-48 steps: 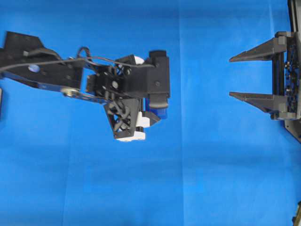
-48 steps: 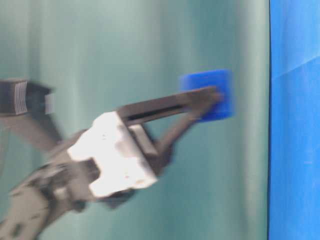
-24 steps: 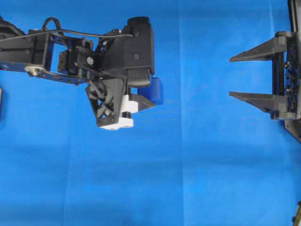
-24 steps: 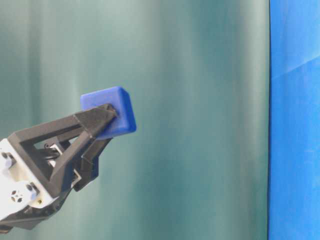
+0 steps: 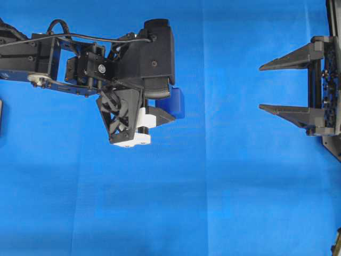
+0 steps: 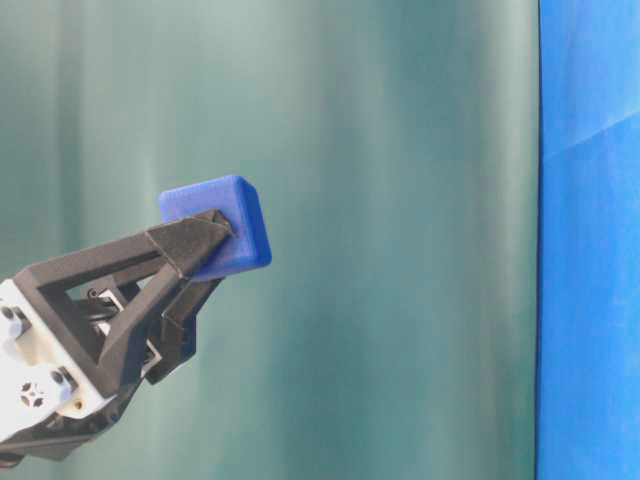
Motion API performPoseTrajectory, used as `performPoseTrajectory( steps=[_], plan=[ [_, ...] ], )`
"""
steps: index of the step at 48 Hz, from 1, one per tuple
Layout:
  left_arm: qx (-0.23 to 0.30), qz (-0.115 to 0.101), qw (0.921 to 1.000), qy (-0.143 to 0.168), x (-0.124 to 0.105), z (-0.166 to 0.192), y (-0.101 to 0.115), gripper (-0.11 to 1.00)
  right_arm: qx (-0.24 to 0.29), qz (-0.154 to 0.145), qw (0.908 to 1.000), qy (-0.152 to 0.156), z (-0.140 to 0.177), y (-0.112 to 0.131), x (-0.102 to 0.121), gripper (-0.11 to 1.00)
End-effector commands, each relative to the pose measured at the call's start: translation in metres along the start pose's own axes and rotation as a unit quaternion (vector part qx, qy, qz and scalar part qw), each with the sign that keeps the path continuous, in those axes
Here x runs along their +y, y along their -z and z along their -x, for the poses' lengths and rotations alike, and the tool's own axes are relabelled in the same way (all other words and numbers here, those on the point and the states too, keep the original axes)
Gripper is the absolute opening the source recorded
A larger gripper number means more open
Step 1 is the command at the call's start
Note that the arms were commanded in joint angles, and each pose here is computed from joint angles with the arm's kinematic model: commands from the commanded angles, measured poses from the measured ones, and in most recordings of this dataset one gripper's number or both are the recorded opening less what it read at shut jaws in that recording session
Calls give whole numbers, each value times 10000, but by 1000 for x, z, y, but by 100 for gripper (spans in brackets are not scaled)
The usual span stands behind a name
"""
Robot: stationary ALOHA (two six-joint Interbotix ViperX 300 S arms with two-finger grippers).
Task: Handover the blue block to the right arm after grasping it with the left arm, then place it in the designated position.
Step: 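Lift the blue cube with the left gripper and bring it toward center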
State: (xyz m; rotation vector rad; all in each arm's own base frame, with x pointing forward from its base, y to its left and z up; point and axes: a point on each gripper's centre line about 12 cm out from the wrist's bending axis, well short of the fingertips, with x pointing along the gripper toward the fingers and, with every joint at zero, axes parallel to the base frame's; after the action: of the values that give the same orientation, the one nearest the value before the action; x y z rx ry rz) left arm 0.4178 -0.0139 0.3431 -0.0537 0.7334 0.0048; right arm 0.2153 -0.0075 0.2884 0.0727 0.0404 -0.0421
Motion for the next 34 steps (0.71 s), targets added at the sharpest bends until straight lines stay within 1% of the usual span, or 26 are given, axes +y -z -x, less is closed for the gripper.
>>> performPoseTrajectory(
  steps=[1,14,34],
  plan=[
    [-284,4,9996,6,0,18,-12,49,-146,-9,9999,0,-2,-12,1,98],
    [-276,4,9996,6,0,18,-8,49,-153,-9,9999,-8,-2,-12,1,98],
    [-299,-4,9996,8,0,19,-9,49,-154,-9,9999,-1,-3,-13,1,98]
  ],
)
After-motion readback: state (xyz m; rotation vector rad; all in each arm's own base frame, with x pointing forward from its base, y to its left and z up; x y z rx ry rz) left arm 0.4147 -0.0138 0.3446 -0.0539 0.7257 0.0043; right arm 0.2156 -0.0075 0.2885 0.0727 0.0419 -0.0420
